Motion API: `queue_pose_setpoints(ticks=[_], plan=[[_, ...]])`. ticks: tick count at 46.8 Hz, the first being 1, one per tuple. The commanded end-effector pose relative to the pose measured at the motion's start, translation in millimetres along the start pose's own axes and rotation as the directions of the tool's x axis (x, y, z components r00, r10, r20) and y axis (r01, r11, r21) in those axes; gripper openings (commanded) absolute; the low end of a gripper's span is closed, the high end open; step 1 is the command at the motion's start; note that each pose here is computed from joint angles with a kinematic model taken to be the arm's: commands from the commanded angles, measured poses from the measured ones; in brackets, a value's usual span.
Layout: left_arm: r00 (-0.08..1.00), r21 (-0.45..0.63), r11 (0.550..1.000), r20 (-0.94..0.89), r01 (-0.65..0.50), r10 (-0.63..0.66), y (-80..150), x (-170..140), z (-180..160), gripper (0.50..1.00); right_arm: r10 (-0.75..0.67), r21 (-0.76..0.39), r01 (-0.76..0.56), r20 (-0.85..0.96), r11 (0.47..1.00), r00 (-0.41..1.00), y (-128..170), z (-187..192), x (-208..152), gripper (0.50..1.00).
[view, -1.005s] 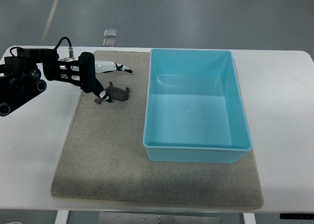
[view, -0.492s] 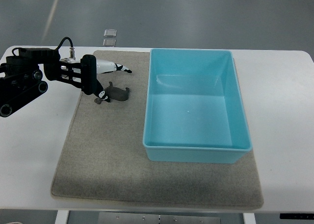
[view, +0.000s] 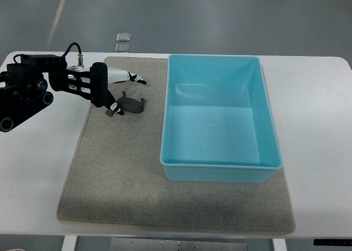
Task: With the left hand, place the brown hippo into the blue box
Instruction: 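Close the left hand fingers around the brown hippo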
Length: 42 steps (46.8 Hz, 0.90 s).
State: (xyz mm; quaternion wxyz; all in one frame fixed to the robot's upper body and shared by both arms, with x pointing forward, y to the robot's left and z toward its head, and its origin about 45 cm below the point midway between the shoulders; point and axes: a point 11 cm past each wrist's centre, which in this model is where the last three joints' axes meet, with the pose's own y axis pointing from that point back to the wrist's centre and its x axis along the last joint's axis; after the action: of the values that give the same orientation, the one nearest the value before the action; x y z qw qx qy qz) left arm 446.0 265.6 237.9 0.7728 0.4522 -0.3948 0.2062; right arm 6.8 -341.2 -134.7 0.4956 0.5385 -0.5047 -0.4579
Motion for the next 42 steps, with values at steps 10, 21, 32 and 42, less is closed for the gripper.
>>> queue_pose_setpoints(ticks=[10, 21, 32, 42], plan=[[1.0, -0.007, 1.0, 0.009, -0.002, 0.002, -0.4, 3.0, 3.2, 0.804, 0.0, 0.0, 0.0, 0.0, 1.0, 1.0, 0.0, 0.0, 0.0, 0.936], [1.0, -0.009, 1.0, 0.007, 0.002, -0.002, -0.6, 1.3, 3.8, 0.741, 0.0, 0.0, 0.0, 0.0, 1.0, 1.0, 0.0, 0.0, 0.0, 0.936], [1.0, -0.007, 1.0, 0.016, -0.002, 0.002, -0.4, 3.6, 3.7, 0.622, 0.0, 0.0, 0.0, 0.0, 1.0, 1.0, 0.0, 0.0, 0.0, 0.936], [1.0, -0.008, 1.0, 0.017, -0.003, 0.003, -0.4, 4.4, 4.5, 0.5, 0.0, 0.0, 0.0, 0.0, 1.0, 1.0, 0.0, 0.0, 0.0, 0.936]])
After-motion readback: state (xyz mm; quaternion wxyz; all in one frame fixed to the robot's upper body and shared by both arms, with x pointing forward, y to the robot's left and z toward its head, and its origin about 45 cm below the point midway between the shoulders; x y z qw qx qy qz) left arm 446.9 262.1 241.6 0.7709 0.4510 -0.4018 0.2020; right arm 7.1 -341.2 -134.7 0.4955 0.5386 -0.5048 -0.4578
